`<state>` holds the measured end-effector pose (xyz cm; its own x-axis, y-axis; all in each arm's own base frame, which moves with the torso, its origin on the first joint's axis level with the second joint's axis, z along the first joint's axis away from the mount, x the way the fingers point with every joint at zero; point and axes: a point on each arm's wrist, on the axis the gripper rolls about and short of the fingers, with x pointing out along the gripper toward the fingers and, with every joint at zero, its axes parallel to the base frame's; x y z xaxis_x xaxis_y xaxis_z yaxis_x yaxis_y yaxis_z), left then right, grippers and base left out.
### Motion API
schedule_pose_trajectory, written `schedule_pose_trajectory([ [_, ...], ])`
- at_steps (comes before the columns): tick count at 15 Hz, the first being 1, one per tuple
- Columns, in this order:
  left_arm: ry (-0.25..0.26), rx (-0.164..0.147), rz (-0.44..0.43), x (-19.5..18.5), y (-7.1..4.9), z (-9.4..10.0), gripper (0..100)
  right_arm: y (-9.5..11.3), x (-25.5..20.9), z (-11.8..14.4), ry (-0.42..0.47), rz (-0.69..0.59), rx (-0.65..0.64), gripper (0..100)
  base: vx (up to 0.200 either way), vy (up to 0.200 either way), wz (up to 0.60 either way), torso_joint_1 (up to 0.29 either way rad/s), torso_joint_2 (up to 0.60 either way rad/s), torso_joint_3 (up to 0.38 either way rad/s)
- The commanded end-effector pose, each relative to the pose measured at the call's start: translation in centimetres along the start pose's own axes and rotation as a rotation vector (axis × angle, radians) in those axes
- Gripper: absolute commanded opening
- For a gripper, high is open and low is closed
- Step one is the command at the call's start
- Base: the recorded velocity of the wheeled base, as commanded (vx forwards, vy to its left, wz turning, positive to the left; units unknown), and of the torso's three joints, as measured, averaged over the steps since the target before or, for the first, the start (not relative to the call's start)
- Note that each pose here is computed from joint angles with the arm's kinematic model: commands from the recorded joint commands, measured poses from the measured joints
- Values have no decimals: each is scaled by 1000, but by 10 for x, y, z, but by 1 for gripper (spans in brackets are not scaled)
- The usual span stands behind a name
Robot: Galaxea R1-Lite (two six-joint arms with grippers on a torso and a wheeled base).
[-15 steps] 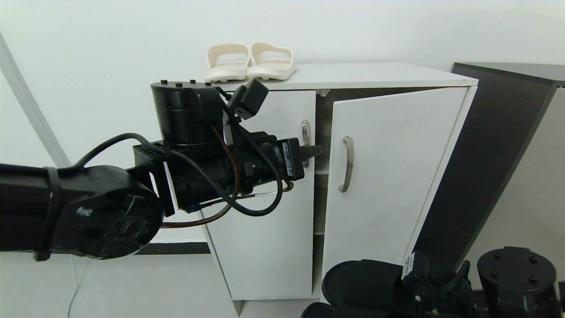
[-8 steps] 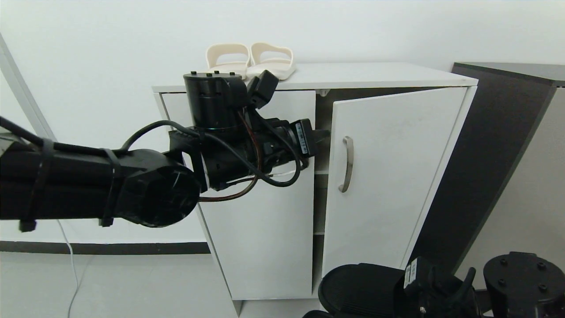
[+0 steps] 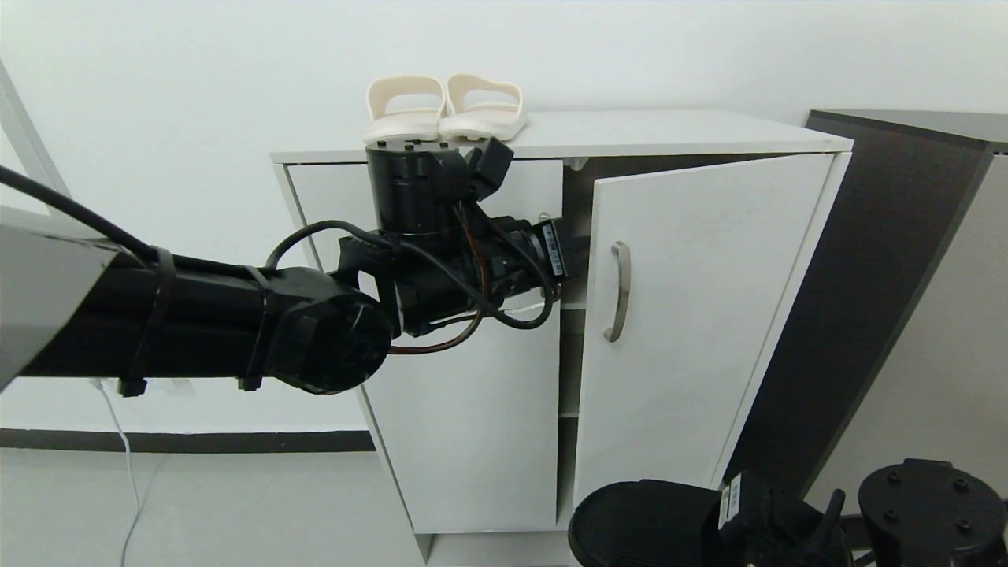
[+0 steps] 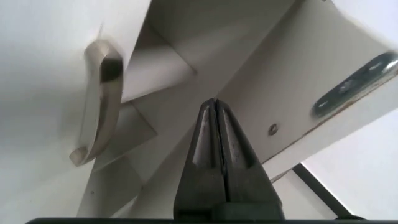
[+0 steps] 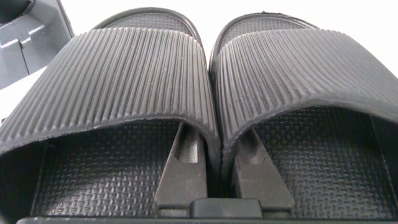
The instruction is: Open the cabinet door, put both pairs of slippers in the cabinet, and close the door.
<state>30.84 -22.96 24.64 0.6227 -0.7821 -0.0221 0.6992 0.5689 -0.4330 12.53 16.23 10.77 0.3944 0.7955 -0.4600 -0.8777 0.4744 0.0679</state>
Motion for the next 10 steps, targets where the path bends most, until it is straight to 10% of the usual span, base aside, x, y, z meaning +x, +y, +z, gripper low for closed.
schedule_pose_trajectory([
  [1,6,-2,4,1,1,-2,0,0,2,-3,17,4,-5,0,-200,0,0,7,-7,-7],
  [4,38,-4,-20,7,-7,-13,0,2,3,-4,23,10,-9,0,-200,0,0,4,1,2],
  [8,129,49,-168,26,-61,-50,0,2,3,-5,25,10,-9,0,-100,0,0,1,5,0],
  [10,133,58,-187,27,-67,-54,0,2,3,-4,23,12,-10,0,0,0,0,0,0,0],
])
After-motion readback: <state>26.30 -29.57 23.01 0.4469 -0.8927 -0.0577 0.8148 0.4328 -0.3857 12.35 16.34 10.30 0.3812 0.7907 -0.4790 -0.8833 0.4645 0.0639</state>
